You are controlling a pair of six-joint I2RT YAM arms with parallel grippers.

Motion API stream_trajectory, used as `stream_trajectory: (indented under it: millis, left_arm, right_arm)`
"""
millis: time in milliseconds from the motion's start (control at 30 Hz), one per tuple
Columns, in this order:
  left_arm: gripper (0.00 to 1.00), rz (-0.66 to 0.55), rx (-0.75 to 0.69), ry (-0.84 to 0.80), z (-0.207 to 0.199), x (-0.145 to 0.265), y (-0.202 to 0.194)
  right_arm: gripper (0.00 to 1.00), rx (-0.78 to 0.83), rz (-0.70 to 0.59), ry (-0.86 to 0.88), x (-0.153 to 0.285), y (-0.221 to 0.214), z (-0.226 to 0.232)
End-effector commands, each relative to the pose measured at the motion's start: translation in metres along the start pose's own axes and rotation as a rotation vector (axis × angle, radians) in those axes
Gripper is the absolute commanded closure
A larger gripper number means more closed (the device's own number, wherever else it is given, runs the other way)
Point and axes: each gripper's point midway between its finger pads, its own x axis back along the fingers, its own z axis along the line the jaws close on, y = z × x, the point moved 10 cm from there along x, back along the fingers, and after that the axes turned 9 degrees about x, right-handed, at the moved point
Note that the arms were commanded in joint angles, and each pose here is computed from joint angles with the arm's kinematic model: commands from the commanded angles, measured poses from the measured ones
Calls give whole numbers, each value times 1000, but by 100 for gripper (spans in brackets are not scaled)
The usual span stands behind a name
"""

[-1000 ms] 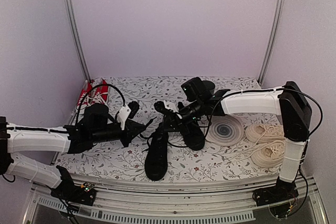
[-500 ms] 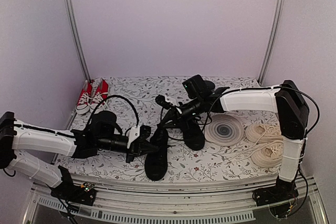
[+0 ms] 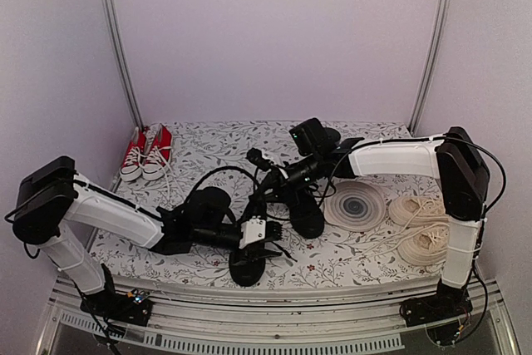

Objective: Tie the shoes
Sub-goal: Wrap the half-tied shoelace around a loop with the shoelace.

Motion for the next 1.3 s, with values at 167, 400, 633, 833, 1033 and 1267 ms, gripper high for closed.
stream_trajectory:
  millis: [167, 400, 633, 833, 1033, 1267]
  left_arm:
    - [38, -92, -49, -69, -14, 36, 28]
    - [70, -280, 153, 63, 12, 93, 23]
    - [60, -232, 217, 282, 38, 104, -31]
    - [54, -151, 207, 267, 60, 90, -49]
    - [51, -185, 252, 145, 71, 74, -45]
    - [56, -216, 306, 120, 81, 64, -39]
  right_arm:
    - [99, -7, -26, 16, 0, -2, -2]
    - [99, -2, -28, 16, -2, -2, -3]
    - [99, 2, -39, 29, -3, -2, -3]
    - [99, 4, -39, 42, -4, -5, -2]
    - [99, 19, -49, 44, -7, -5, -4]
    - [99, 21, -46, 38, -16, -4, -4]
